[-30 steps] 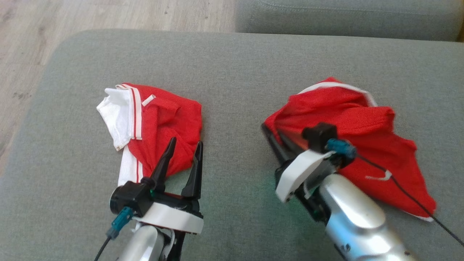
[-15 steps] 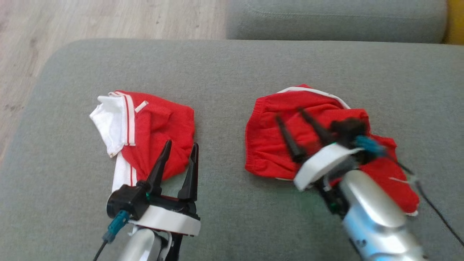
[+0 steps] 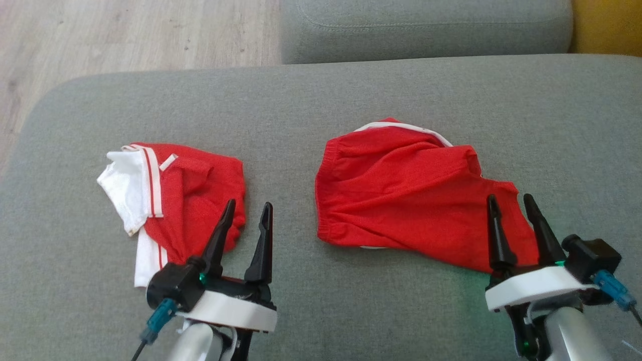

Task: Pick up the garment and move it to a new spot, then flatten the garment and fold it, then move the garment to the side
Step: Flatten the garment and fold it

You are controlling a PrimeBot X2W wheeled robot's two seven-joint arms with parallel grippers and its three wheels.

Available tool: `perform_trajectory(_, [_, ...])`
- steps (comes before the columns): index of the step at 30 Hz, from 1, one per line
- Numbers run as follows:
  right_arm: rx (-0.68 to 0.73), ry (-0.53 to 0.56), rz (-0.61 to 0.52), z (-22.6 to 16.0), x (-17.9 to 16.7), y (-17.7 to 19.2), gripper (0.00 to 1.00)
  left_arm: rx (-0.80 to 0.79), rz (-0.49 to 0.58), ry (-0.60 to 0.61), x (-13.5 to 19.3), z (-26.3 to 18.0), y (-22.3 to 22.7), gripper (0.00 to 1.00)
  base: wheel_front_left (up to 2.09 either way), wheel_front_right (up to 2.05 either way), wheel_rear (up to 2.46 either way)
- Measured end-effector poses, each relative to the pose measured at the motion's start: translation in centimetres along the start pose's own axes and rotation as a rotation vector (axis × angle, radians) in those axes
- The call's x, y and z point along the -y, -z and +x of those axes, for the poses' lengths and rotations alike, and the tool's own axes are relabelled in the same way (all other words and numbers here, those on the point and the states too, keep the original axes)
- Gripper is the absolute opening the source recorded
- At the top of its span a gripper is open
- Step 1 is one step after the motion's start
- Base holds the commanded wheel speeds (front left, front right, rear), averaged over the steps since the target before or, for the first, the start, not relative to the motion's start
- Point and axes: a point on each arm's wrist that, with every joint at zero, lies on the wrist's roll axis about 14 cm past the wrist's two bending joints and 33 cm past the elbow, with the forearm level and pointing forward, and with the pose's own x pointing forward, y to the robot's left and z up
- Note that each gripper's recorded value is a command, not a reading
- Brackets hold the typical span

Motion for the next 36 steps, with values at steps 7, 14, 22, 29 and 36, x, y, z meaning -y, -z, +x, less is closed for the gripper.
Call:
perform_trajectory(7, [-0.014, -0.012, -0.019, 0.7, -0.5, -0.2, 1.00, -0.013, -0.005, 0.005, 0.1, 0.2, 0.5, 1.00, 0.00, 0.00, 0.00])
perform_trajectory(14, [-0.117, -0.046, -0.025, 3.6, -1.4, 1.1, 1.00, -0.045, -0.012, -0.002, -0.3, 0.2, 1.5, 1.00, 0.00, 0.00, 0.00])
perform_trajectory(22, [-0.234, -0.070, 0.000, 6.3, -2.2, 3.9, 0.47, -0.061, -0.006, -0.023, -1.3, 0.6, 2.0, 1.00, 0.00, 0.00, 0.00])
perform_trajectory(29, [-0.221, -0.076, 0.000, 8.4, -2.2, 3.9, 0.00, -0.081, -0.007, -0.047, -2.1, 0.4, 2.6, 1.00, 0.00, 0.00, 0.00])
perform_trajectory(36, [-0.191, -0.051, -0.013, 11.1, -1.1, 2.2, 0.00, -0.085, -0.003, -0.061, -2.7, 0.4, 2.7, 1.00, 0.00, 0.00, 0.00])
